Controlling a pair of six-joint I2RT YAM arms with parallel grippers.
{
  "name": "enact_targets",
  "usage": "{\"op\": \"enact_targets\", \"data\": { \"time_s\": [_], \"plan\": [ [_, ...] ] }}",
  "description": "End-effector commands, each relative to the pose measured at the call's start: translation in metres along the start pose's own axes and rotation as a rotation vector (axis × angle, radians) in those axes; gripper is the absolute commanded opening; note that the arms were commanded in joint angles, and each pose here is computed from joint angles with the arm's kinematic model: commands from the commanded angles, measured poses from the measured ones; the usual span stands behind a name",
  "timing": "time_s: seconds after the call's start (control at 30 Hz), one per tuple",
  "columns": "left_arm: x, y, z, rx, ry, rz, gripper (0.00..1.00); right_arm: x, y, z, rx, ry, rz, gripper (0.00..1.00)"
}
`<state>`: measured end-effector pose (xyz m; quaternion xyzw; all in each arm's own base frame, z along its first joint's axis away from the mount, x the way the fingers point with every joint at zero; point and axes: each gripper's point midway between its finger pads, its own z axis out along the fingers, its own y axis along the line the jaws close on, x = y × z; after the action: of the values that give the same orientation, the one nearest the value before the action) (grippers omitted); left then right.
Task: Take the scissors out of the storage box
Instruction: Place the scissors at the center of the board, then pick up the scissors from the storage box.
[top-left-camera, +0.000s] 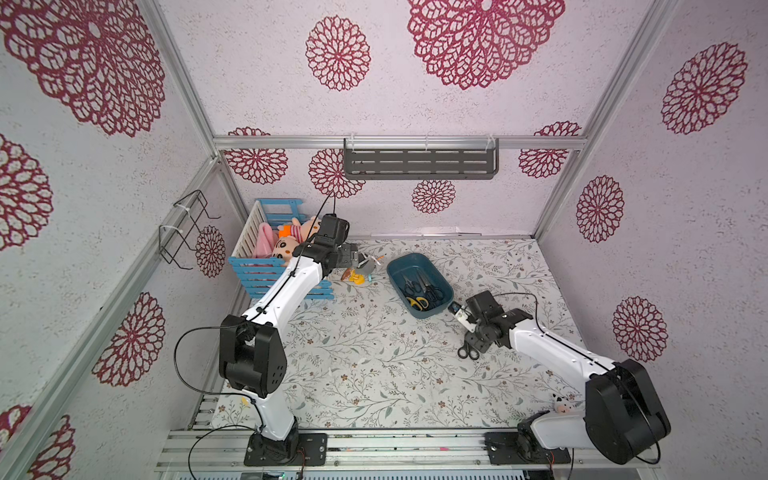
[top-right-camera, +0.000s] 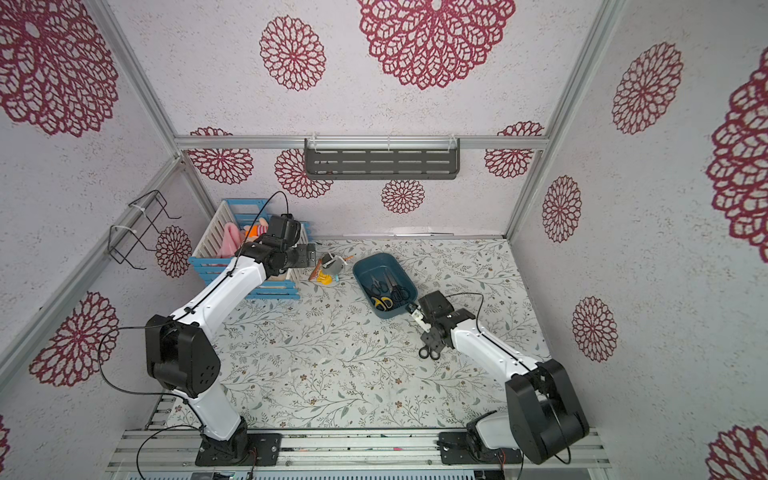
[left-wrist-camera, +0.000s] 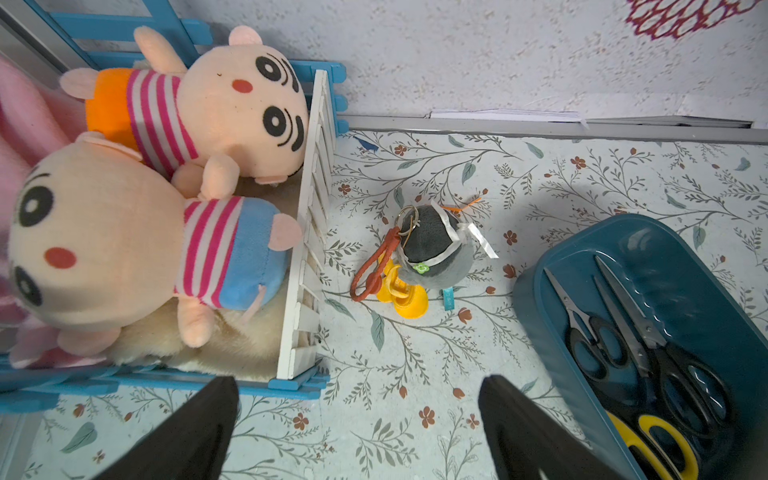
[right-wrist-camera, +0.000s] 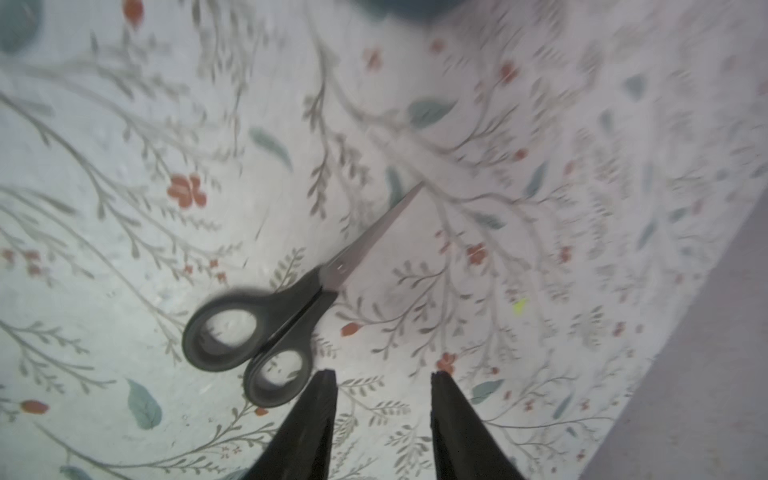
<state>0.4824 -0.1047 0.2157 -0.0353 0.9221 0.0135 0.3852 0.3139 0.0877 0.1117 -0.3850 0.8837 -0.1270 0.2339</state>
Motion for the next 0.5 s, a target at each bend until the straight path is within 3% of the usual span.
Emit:
{"op": "enact_targets", "data": {
  "time_s": [0.0, 0.1, 0.23, 0.47],
  "plan": [
    [-0.006, -0.008, -0.013, 0.033, -0.016, -0.009, 0.97, -0.069, -0.047, -0.06, 0.109, -0.231, 0.069, 0.49],
    [0.0, -0.01, -0.011, 0.032, 0.003, -0.01, 0.97, -0.124, -0.065, -0.074, 0.092, -0.357, 0.199, 0.54],
    [0.008, -0.018, -0.011, 0.037, 0.034, -0.006, 0.97, -0.174, -0.041, -0.041, -0.082, -0.362, 0.327, 0.53],
    [0.024, -0.022, -0.012, 0.047, 0.074, -0.011, 0.97, -0.18, 0.003, 0.023, -0.153, -0.247, 0.294, 0.52]
  ]
}}
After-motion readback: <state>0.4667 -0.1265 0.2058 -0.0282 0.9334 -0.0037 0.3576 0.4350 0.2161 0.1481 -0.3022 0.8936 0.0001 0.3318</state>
